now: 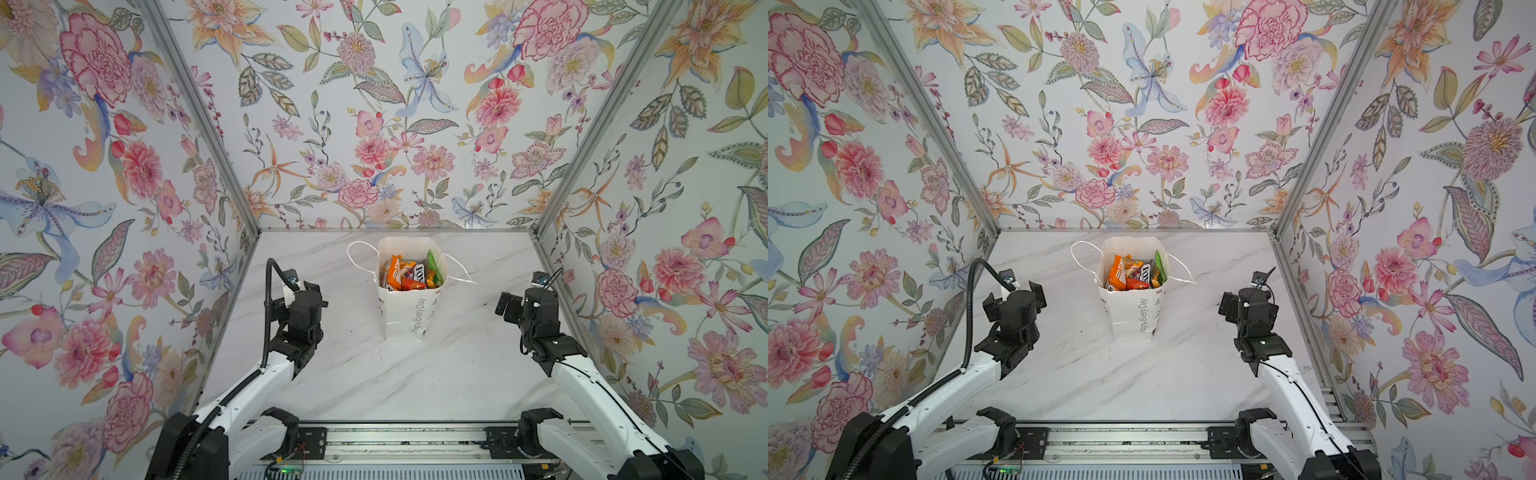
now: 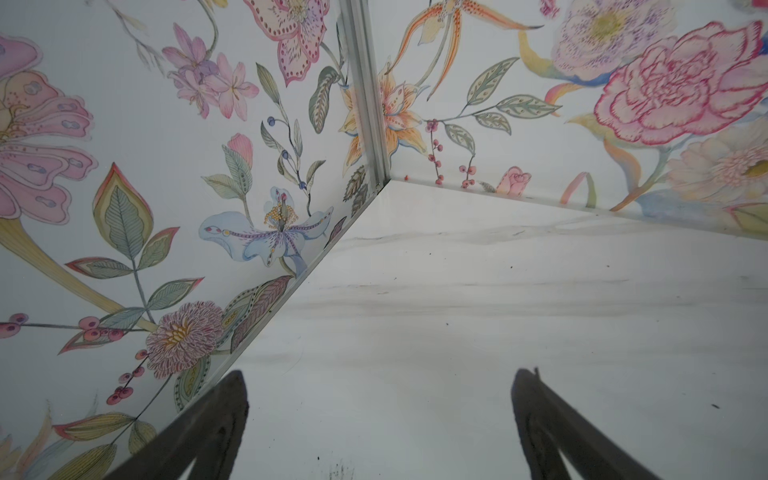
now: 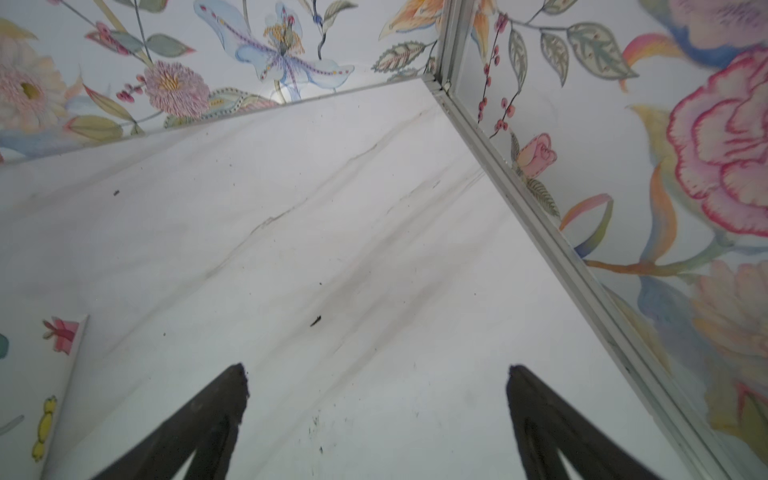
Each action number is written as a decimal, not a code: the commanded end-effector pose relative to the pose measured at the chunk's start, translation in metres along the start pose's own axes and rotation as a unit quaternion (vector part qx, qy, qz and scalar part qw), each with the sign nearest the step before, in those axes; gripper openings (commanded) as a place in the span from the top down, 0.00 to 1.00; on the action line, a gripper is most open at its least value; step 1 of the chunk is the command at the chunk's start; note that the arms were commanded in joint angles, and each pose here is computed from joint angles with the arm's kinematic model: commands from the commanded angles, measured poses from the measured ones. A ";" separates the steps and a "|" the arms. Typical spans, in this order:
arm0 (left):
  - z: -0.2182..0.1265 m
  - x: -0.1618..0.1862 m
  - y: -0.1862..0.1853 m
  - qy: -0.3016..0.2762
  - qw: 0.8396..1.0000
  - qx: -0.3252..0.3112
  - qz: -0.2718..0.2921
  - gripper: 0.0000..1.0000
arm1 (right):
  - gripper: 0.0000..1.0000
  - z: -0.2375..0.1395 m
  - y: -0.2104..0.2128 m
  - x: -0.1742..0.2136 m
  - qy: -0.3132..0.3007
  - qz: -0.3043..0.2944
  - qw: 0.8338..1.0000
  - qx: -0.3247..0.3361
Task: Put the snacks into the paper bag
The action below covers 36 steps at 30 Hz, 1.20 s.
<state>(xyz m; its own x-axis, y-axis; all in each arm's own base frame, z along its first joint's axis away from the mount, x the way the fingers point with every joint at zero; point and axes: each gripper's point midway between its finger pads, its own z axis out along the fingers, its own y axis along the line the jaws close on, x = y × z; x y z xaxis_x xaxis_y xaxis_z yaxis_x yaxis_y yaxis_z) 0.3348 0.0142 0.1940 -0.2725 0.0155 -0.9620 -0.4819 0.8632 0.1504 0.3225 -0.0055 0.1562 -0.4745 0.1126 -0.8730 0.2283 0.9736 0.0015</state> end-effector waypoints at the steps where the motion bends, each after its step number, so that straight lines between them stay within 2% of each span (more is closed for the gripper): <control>1: 0.007 0.000 0.006 -0.055 0.998 -0.013 0.002 0.01 | 0.01 0.010 0.014 -0.012 -0.083 -0.045 0.995 -0.028; 6: 0.012 0.002 -0.006 -0.092 0.994 0.036 0.040 0.01 | 0.01 0.038 0.016 0.015 -0.070 -0.095 0.993 -0.014; 10: 0.011 0.017 -0.002 -0.133 0.988 0.027 0.070 0.01 | 0.01 0.052 0.031 0.022 -0.073 -0.128 0.988 -0.035; 12: 0.011 0.018 -0.002 -0.148 0.985 0.011 0.092 0.01 | 0.01 0.051 0.042 0.015 -0.104 -0.141 0.983 -0.057; 13: 0.012 0.019 -0.005 -0.149 0.985 0.016 0.084 0.01 | 0.01 0.050 0.045 0.013 -0.118 -0.145 0.980 -0.069; 15: 0.018 0.024 -0.018 -0.152 0.983 0.069 0.083 0.01 | 0.01 0.048 0.051 0.008 -0.143 -0.154 0.974 -0.082; 16: 0.023 0.024 -0.014 -0.150 0.984 0.059 0.079 0.01 | 0.01 0.046 0.053 0.007 -0.154 -0.162 0.971 -0.088; 17: 0.026 0.025 -0.008 -0.142 0.987 0.050 0.061 0.01 | 0.01 0.046 0.054 0.006 -0.161 -0.156 0.970 -0.098; 19: 0.032 0.029 -0.006 -0.137 0.987 0.072 0.044 0.01 | 0.01 0.046 0.057 0.010 -0.173 -0.144 0.965 -0.134; 21: 0.041 0.036 -0.004 -0.122 0.989 0.081 0.031 0.01 | 0.01 0.050 0.040 0.009 -0.172 -0.109 0.973 -0.107; 25: 0.049 0.047 -0.001 -0.104 0.991 0.076 0.025 0.01 | 0.01 0.065 0.028 0.015 -0.171 -0.076 0.977 -0.104; 27: 0.048 0.043 0.000 -0.116 0.990 0.076 0.024 0.01 | 0.01 0.079 0.017 0.016 -0.129 -0.059 0.987 -0.070; 29: 0.048 0.044 0.000 -0.112 0.990 0.076 0.023 0.01 | 0.01 0.073 0.011 0.013 -0.152 -0.049 0.985 -0.059; 31: 0.047 0.043 0.001 -0.115 0.990 0.075 0.023 0.01 | 0.01 0.077 0.003 0.013 -0.142 -0.037 0.989 -0.035; 36: 0.047 0.043 0.000 -0.116 0.990 0.075 0.023 0.01 | 0.01 0.076 0.007 0.013 -0.145 -0.047 0.988 -0.039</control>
<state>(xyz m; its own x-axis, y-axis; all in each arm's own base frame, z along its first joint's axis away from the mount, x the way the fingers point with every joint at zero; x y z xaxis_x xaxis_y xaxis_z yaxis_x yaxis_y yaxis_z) 0.3595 0.0391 0.1316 -0.1349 0.1762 -0.9751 -0.3340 0.9184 0.2122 0.3773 -0.0096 0.0965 -0.2640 -0.0474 -0.9634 0.0945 0.9927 -0.0747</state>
